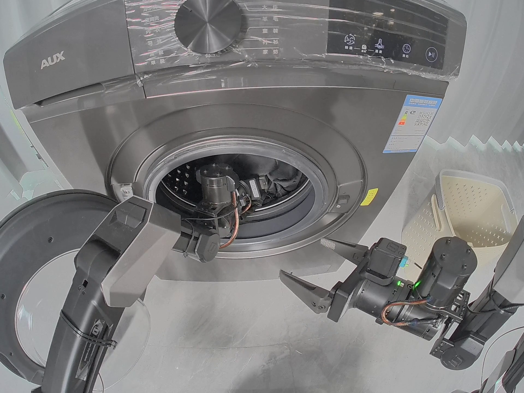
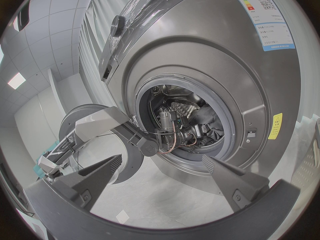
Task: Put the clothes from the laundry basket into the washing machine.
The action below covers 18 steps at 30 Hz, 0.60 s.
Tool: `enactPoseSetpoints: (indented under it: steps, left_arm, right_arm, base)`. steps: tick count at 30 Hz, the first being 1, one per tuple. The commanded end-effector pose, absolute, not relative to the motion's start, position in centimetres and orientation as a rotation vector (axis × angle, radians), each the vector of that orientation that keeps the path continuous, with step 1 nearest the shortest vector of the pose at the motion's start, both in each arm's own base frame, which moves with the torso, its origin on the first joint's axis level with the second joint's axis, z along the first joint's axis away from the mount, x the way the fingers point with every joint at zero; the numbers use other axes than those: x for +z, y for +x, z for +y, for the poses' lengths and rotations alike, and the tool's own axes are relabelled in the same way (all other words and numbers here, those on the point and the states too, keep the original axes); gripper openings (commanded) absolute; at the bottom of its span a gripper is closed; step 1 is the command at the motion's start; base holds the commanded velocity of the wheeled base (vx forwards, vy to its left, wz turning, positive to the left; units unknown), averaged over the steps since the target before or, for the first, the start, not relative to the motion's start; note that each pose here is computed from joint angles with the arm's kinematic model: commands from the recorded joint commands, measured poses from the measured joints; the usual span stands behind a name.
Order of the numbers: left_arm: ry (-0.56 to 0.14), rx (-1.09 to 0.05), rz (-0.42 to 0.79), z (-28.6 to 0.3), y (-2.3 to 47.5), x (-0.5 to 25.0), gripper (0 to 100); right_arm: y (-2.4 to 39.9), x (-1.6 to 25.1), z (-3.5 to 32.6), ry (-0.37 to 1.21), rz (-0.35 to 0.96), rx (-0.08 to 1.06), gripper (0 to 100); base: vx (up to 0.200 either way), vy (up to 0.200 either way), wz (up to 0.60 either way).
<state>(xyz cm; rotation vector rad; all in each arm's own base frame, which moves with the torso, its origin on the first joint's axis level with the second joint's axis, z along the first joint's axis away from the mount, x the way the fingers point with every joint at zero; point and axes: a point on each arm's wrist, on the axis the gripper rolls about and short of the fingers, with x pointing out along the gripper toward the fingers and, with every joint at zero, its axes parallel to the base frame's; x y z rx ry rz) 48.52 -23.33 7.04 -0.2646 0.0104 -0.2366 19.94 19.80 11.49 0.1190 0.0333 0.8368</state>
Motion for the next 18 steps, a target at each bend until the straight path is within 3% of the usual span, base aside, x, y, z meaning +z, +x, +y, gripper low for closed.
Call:
enactPoseSetpoints:
  steps: [1, 9, 18]
  left_arm:
    - [-0.254, -0.268, 0.036, -23.2, 45.5, 10.0, 100]
    - [-0.15, -0.324, 0.113, -22.0, 40.3, 11.1, 100]
    - [-0.06, -0.443, 0.209, -21.2, 33.8, 9.7, 100]
  right_arm:
    - [19.9, 11.5, 19.7, 0.119, 0.034, 0.836, 100]
    - [19.9, 11.6, 19.6, 0.12, 0.031, 0.833, 100]
    - [19.9, 11.5, 19.2, 0.118, 0.041, 0.82, 100]
  base:
    - [0.0, 0.0, 0.0]
    - [0.0, 0.0, 0.0]
    - [0.0, 0.0, 0.0]
